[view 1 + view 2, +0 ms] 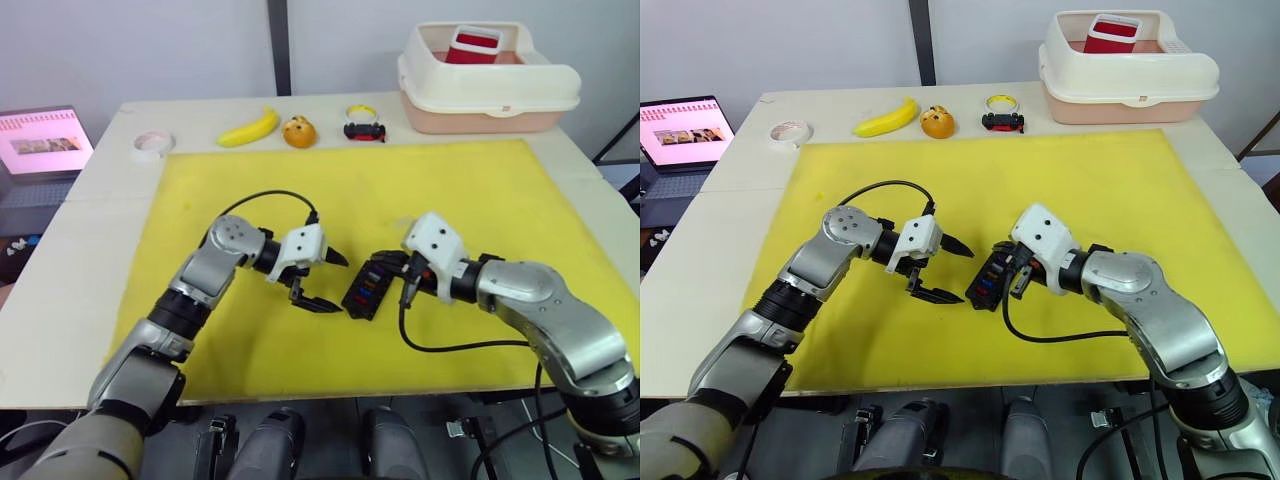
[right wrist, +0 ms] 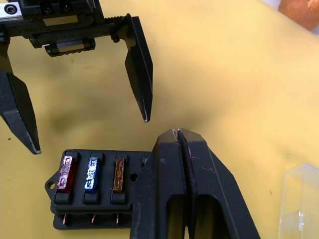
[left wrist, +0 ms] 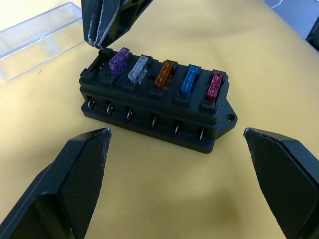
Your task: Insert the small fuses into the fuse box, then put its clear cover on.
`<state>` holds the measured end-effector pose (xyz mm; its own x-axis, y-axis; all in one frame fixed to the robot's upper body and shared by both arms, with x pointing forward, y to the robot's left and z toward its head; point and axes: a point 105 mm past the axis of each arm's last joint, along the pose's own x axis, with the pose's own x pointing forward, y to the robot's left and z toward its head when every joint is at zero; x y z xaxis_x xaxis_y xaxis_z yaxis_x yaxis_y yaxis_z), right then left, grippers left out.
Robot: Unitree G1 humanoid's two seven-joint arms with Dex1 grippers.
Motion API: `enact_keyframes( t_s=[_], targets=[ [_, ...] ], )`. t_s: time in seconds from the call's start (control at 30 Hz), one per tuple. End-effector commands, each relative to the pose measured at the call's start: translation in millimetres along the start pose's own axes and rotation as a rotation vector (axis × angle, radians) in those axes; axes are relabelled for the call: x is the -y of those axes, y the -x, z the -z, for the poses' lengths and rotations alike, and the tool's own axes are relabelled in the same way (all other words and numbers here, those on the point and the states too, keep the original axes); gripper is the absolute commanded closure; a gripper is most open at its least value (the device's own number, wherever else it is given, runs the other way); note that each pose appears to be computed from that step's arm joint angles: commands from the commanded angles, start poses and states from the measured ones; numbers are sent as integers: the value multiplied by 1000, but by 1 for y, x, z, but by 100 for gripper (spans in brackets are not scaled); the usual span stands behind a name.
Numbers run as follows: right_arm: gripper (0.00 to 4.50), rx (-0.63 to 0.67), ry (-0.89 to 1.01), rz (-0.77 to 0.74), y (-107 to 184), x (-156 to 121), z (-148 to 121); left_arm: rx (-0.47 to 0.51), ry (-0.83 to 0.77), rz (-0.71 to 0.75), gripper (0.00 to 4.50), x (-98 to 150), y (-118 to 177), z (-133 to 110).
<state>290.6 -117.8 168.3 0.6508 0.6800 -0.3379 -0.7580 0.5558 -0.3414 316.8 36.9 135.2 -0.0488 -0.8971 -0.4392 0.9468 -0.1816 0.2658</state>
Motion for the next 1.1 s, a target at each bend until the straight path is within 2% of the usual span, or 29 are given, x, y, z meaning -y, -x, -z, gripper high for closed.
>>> enact_keyframes(
  t_s=[0.03, 0.67, 1.1],
  targets=[
    [445, 29, 23, -5, 7, -1, -8, 4, -44, -9, 0, -3, 3, -9],
    [445, -20, 6, 9, 2, 6, 10, 9, -46, -16, 0, -5, 2, -11],
    [445, -21, 25, 8, -3, 11, 9, 13, -43, -21, 0, -5, 2, -11]
  ],
)
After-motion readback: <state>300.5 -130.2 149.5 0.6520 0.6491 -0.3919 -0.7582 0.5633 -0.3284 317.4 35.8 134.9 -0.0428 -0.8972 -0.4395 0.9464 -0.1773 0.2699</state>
